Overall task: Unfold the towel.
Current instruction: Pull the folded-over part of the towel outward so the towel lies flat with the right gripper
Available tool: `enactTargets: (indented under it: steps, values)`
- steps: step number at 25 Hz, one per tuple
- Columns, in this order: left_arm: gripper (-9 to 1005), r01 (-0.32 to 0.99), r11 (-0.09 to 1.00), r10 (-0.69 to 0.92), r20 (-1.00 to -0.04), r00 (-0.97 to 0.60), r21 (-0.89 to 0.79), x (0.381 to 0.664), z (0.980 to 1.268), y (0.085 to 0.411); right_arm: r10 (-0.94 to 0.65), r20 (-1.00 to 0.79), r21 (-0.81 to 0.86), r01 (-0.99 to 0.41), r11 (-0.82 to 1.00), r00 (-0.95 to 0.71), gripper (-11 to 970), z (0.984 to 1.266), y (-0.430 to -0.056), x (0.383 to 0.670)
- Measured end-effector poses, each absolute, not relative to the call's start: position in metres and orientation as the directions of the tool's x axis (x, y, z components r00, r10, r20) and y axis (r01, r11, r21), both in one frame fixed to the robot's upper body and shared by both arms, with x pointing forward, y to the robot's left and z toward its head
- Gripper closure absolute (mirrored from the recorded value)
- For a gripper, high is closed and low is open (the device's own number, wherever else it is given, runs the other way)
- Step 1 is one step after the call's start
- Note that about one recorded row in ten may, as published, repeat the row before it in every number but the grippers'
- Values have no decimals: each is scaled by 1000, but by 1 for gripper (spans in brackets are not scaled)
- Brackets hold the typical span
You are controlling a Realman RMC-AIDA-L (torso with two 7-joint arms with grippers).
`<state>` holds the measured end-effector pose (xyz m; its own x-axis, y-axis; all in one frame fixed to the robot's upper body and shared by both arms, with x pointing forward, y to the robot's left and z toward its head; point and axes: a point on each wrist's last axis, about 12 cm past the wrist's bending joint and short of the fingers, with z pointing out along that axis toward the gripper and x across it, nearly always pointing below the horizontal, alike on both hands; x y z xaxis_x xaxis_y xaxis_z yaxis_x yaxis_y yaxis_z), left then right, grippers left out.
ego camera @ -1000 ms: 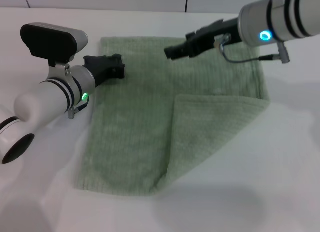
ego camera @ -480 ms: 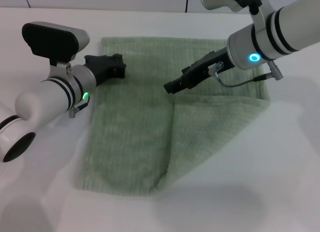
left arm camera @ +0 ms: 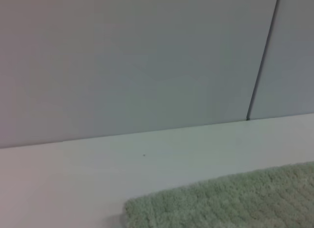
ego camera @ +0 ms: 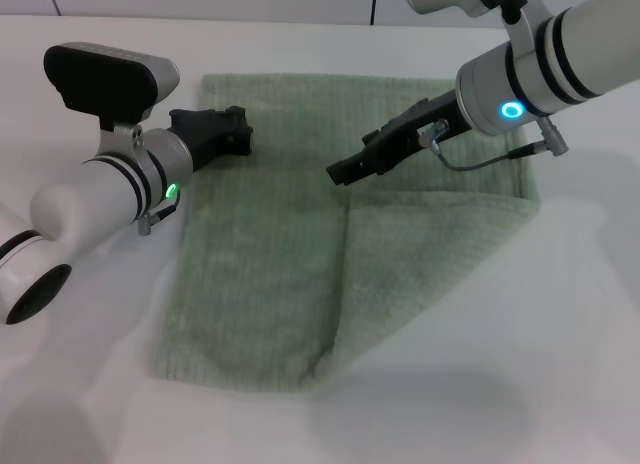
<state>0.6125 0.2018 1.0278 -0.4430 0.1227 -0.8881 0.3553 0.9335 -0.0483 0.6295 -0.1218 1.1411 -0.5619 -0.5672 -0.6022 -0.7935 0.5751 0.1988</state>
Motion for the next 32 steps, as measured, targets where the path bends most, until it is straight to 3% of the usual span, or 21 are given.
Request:
enactTargets:
  steps: [32]
  values:
    - [980, 359, 932, 124, -890, -439, -48, 613, 1029, 201, -632, -527, 164, -798, 579, -567, 234, 1112, -118, 628]
